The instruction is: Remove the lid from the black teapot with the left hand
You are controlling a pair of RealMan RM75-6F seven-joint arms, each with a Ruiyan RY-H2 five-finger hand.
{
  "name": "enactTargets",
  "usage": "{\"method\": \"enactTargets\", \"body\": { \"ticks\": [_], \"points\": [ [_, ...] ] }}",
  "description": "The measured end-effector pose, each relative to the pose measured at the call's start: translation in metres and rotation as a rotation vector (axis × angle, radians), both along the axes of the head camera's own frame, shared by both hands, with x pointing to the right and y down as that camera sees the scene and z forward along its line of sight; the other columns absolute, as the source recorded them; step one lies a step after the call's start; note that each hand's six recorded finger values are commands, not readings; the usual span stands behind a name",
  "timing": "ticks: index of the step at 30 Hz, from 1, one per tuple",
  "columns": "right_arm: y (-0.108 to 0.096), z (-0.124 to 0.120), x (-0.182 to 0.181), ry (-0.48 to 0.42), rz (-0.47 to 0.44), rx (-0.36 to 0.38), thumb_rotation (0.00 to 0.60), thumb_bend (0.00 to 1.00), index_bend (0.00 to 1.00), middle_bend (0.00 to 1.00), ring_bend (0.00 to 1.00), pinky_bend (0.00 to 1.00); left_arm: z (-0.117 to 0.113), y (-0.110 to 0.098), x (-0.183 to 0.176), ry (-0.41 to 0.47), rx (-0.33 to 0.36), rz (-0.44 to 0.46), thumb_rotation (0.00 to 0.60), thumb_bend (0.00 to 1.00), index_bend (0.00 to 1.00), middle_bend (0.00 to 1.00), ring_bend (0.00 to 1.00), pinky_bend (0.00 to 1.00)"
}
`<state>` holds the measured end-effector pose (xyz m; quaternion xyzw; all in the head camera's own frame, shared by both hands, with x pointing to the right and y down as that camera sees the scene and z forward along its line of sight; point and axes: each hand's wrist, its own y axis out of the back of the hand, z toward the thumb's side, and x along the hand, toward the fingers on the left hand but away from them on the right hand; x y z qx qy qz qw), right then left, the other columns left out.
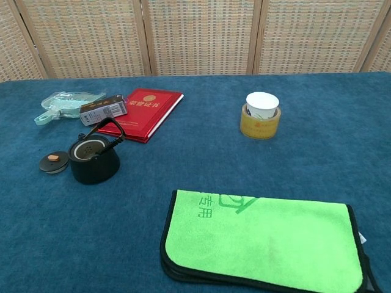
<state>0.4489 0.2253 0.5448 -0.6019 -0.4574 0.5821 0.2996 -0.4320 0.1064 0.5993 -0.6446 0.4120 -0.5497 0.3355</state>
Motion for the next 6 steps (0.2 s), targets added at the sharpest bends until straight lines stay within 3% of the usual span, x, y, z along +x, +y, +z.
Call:
{"method": "enactTargets", "body": {
  "ticks": [6],
  "points": [
    [0.001, -0.003, 0.0, 0.005, -0.01, 0.011, 0.6, 0.0, 0.0, 0.0, 0.0, 0.0, -0.021, 0.054, -0.037, -0.041, -0.002, -0.12, 0.6, 0.21, 0.0, 0.0, 0.0, 0.0]
  ]
}}
